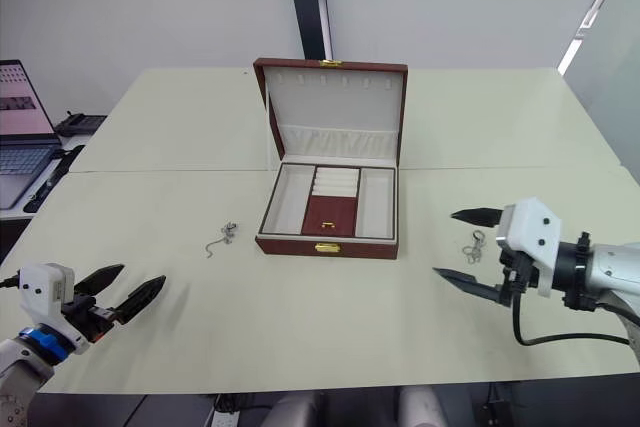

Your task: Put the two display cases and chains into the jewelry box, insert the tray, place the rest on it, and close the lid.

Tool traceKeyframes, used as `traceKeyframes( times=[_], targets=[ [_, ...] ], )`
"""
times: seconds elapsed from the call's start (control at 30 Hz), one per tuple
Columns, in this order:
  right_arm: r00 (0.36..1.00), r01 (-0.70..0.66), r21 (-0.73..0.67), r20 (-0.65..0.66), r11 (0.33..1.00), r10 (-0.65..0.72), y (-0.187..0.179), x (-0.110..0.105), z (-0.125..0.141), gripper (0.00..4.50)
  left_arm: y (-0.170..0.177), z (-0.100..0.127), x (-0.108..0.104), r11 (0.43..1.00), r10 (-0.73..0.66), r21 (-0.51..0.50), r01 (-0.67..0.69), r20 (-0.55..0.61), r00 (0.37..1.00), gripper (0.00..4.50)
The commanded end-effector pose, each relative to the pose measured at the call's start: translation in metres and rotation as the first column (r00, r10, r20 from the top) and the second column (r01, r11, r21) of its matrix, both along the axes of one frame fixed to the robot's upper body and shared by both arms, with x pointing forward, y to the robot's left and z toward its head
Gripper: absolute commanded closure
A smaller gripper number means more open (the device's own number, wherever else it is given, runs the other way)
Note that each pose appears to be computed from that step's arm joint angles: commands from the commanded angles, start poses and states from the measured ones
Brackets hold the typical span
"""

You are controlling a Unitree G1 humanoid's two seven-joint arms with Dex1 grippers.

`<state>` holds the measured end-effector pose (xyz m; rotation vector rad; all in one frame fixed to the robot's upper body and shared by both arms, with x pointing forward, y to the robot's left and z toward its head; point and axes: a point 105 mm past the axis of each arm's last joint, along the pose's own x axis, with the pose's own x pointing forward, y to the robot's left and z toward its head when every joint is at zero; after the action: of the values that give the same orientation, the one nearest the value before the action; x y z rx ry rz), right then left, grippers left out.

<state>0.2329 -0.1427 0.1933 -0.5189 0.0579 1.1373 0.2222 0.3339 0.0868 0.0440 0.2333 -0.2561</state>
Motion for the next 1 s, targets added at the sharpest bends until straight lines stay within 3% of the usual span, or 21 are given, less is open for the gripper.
traceKeyframes(
  times=[0.03,0.3,0.53,0.83,1.0],
  targets=[
    [0.997,-0.072,0.049,0.013,0.996,0.071,0.029,-0.004,0.005,0.03,0.0,0.014,-0.001,1.0,-0.006,0.015,0.005,0.046,0.999,0.0],
    [0.998,-0.055,0.14,0.021,0.989,0.053,0.067,0.005,-0.017,0.03,-0.007,0.02,-0.005,1.0,-0.002,0.006,0.002,0.049,0.999,0.0],
    [0.998,-0.064,0.164,0.022,0.984,0.061,0.078,0.005,-0.016,0.03,-0.033,0.026,0.003,0.999,-0.006,-0.043,0.009,0.069,0.998,0.0],
    [0.998,-0.065,0.171,0.02,0.983,0.063,0.081,0.009,-0.01,0.03,-0.065,0.032,0.04,0.994,0.1,-0.05,-0.096,0.093,0.991,0.0],
    [0.998,-0.069,0.176,0.016,0.982,0.067,0.083,0.008,-0.008,0.03,-0.064,0.021,0.058,0.982,0.187,0.012,-0.188,0.021,0.982,0.0]
  ],
)
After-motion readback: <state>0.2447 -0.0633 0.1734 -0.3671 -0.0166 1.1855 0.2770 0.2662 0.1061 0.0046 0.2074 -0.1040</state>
